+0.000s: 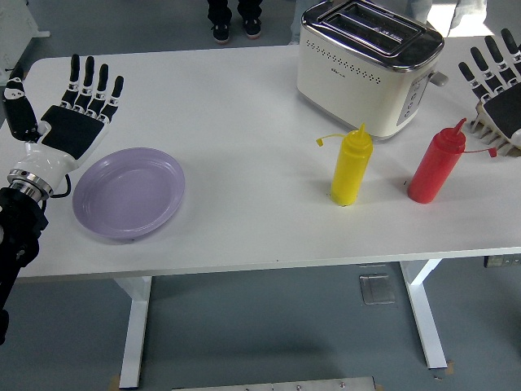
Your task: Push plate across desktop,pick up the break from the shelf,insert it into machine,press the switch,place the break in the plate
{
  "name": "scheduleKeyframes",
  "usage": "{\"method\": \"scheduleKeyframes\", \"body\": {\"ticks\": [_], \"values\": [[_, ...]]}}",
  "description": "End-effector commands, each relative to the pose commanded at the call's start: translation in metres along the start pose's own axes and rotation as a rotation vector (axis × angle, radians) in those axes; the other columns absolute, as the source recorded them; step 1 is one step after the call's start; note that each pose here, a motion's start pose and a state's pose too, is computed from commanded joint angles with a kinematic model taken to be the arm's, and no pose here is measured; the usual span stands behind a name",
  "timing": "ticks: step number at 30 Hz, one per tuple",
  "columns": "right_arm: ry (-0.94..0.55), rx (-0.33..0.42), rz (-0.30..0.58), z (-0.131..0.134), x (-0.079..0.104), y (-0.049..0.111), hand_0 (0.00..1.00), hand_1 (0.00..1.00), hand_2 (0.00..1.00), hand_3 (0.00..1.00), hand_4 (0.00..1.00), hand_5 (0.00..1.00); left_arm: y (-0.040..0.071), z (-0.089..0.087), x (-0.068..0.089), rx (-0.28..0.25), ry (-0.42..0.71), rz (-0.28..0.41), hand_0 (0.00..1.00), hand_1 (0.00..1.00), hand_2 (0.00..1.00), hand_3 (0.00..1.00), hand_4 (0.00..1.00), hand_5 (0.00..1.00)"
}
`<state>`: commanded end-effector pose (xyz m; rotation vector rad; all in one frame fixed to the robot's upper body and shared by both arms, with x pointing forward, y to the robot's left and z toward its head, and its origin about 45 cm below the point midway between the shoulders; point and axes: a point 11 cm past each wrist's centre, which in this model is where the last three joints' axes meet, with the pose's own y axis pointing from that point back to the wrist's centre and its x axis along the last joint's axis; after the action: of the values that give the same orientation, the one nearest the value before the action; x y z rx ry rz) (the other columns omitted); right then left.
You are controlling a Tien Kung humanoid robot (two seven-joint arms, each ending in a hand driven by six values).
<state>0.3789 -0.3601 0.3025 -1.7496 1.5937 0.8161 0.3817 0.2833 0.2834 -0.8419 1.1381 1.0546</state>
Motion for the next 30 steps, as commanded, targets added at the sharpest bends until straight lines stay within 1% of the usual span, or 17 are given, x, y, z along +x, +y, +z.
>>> {"method": "scheduleKeyframes", "body": {"ticks": [7, 12, 15, 16, 21, 22, 27, 28, 30], "values": [[0.002, 0.001, 0.000, 0.000, 0.000, 0.000, 0.825, 0.767, 0.763, 0.746, 0.697, 0.424, 0.000, 0.000, 0.000, 0.001, 0.000, 0.000, 0.802, 0.760, 0.717, 0.738, 0.808, 0.998], [0.041, 0.011, 0.006, -0.003, 0.000, 0.000, 0.825, 0.767, 0.761, 0.746, 0.695, 0.419, 0.000, 0.000, 0.000, -0.001, -0.010, 0.001, 0.802, 0.760, 0.712, 0.737, 0.808, 0.998], [0.101, 0.025, 0.010, -0.006, -0.001, -0.001, 0.825, 0.767, 0.761, 0.746, 0.695, 0.419, 0.001, 0.001, 0.000, -0.008, -0.032, 0.003, 0.802, 0.760, 0.712, 0.737, 0.808, 0.998], [0.122, 0.031, 0.010, -0.007, -0.002, -0.001, 0.825, 0.765, 0.753, 0.744, 0.668, 0.354, 0.002, 0.002, 0.000, -0.012, -0.043, 0.004, 0.802, 0.759, 0.710, 0.737, 0.808, 0.998], [0.276, 0.068, 0.011, -0.019, -0.005, -0.003, 0.825, 0.765, 0.753, 0.744, 0.668, 0.354, 0.006, 0.008, 0.000, -0.035, -0.097, 0.010, 0.802, 0.759, 0.710, 0.737, 0.808, 0.998], [0.304, 0.074, 0.011, -0.022, -0.005, -0.003, 0.825, 0.763, 0.751, 0.745, 0.647, 0.295, 0.007, 0.010, 0.001, -0.040, -0.105, 0.012, 0.802, 0.758, 0.710, 0.737, 0.808, 0.998], [0.446, 0.099, 0.014, -0.034, -0.006, -0.003, 0.825, 0.763, 0.751, 0.745, 0.647, 0.295, 0.014, 0.018, 0.004, -0.065, -0.137, 0.025, 0.802, 0.758, 0.710, 0.737, 0.808, 0.998], [0.466, 0.102, 0.015, -0.035, -0.006, -0.003, 0.824, 0.763, 0.751, 0.743, 0.640, 0.268, 0.015, 0.019, 0.004, -0.069, -0.142, 0.027, 0.802, 0.755, 0.709, 0.728, 0.808, 0.998], [0.501, 0.106, 0.015, -0.037, -0.007, -0.003, 0.824, 0.763, 0.751, 0.743, 0.640, 0.268, 0.018, 0.021, 0.006, -0.077, -0.154, 0.032, 0.802, 0.755, 0.709, 0.728, 0.808, 0.998]]}}
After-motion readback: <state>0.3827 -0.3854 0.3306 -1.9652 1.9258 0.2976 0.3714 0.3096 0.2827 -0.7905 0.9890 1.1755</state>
